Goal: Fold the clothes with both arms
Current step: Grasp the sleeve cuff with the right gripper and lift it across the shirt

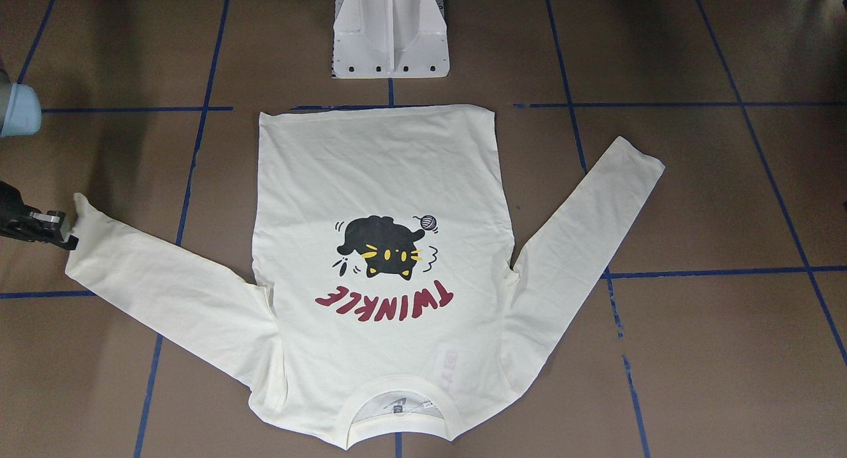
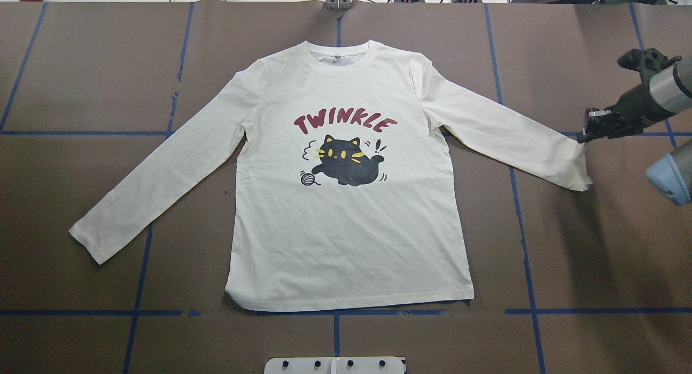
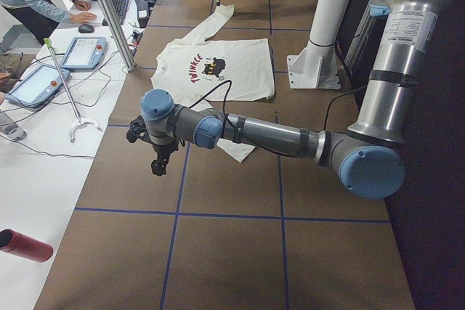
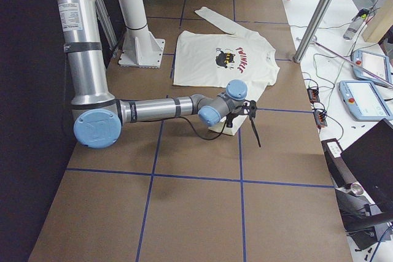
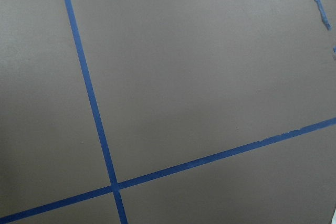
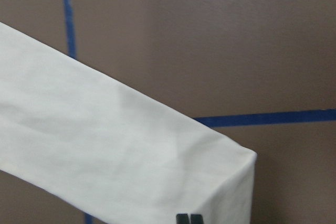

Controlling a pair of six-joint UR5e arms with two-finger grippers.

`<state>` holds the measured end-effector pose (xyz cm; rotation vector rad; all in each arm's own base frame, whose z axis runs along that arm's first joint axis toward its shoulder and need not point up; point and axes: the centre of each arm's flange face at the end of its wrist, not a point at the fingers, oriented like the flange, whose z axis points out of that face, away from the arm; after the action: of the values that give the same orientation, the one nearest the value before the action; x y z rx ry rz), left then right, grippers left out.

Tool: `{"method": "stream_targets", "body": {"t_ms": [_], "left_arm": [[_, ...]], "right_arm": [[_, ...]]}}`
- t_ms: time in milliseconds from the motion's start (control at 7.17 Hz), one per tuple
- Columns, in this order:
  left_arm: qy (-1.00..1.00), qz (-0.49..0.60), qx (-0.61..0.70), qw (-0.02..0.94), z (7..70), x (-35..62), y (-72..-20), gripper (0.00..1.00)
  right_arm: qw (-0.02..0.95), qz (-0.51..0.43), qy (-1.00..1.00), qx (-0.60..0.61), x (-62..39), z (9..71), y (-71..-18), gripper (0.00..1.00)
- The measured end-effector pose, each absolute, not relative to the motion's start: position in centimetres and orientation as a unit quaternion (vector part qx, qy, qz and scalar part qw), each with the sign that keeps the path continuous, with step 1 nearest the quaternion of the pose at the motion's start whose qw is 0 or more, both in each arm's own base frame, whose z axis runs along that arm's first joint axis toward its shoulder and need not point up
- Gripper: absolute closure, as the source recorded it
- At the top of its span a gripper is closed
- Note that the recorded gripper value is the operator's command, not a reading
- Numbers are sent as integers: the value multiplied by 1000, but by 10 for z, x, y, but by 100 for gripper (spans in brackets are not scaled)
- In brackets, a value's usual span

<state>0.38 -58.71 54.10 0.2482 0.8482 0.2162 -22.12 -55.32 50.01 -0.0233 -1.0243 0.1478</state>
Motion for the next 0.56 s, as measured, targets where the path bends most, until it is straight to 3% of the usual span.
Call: {"method": "stream_targets", "body": {"t_ms": [558], "left_arm": [[415, 110, 132, 894, 528, 5, -587, 0]], "right_arm": [[829, 150, -538, -1, -438, 217, -577, 100]]}}
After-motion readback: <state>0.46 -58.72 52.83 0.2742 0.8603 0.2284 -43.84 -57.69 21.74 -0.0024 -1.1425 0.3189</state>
